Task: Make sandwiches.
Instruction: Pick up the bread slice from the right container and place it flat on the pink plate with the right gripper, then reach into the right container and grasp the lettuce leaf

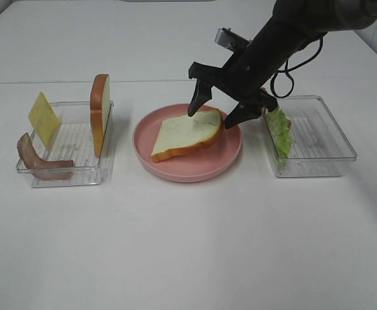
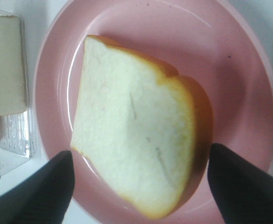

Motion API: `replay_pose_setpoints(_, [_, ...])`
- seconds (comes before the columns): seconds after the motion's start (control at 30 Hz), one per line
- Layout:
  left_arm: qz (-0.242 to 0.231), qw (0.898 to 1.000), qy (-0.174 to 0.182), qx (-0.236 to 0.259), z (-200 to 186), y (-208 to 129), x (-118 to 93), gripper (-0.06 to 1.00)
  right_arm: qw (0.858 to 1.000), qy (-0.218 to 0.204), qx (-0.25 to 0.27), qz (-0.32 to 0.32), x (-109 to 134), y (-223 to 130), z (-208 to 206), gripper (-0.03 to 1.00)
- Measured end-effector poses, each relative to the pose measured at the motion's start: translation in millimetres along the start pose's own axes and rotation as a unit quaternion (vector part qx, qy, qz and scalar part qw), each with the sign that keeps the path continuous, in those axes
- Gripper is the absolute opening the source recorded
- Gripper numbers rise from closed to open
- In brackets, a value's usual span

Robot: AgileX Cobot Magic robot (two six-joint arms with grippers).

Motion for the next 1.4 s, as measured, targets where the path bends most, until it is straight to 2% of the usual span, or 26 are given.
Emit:
replay_pose_setpoints(0.27, [0.000,1.000,0.000,0.000,0.0,0.0,0.0,0.99,0.999,-0.034,0.009,-0.030,-0.5,-3.0,-22.2,0.77])
replay_pose_setpoints(0.43, [0.000,1.000,0.000,0.000,0.0,0.0,0.0,0.99,0.999,-0.029,-0.013,-0.041,10.4,0.3,-47.1,0.77])
replay_pose_setpoints(0.63, [0.000,1.000,0.000,0.000,0.0,0.0,0.0,0.99,0.998,-0.026,-0.009,-0.048,17.8,-3.4,-66.1,0.77])
replay_pose_setpoints(0.73, [0.000,1.000,0.000,0.000,0.0,0.0,0.0,0.99,0.998,-0.042,0.000,-0.054,17.1,-7.5,-76.9,0.80])
replay_pose_setpoints(0.8, [0.000,1.000,0.000,0.000,0.0,0.0,0.0,0.99,0.994,-0.099,0.025,-0.050,6.1,-15.8,-91.2,0.86])
replay_pose_setpoints(0.9, [0.000,1.000,0.000,0.000,0.0,0.0,0.0,0.99,0.992,-0.119,0.027,-0.046,2.1,-17.2,-95.7,0.87])
replay_pose_setpoints(0.93, [0.000,1.000,0.000,0.000,0.0,0.0,0.0,0.99,0.987,-0.155,0.031,-0.043,-5.8,-18.7,-102.0,0.87])
replay_pose_setpoints(1.0, [0.000,1.000,0.000,0.000,0.0,0.0,0.0,0.99,0.984,-0.170,0.032,-0.043,-9.0,-19.4,-105.4,0.87])
replay_pose_setpoints(1.07, [0.000,1.000,0.000,0.000,0.0,0.0,0.0,0.99,0.977,-0.206,0.035,-0.049,-17.7,-19.7,-110.2,0.88])
replay_pose_setpoints(1.27, [0.000,1.000,0.000,0.000,0.0,0.0,0.0,0.99,0.974,-0.218,0.024,-0.059,-21.4,-15.3,-108.3,0.88])
replay_pose_setpoints(1.4, [0.000,1.000,0.000,0.000,0.0,0.0,0.0,0.99,0.973,-0.221,0.020,-0.063,-27.9,-10.2,-90.9,0.88])
Point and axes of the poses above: a point on each arm's last joint axis where the gripper is mounted, z pointing out along that axis toward the gripper, x along the wrist's bending axis when the last joint is at zero, y = z × x, the point moved 4 cm from there along z, pointing out along that axis toward the gripper
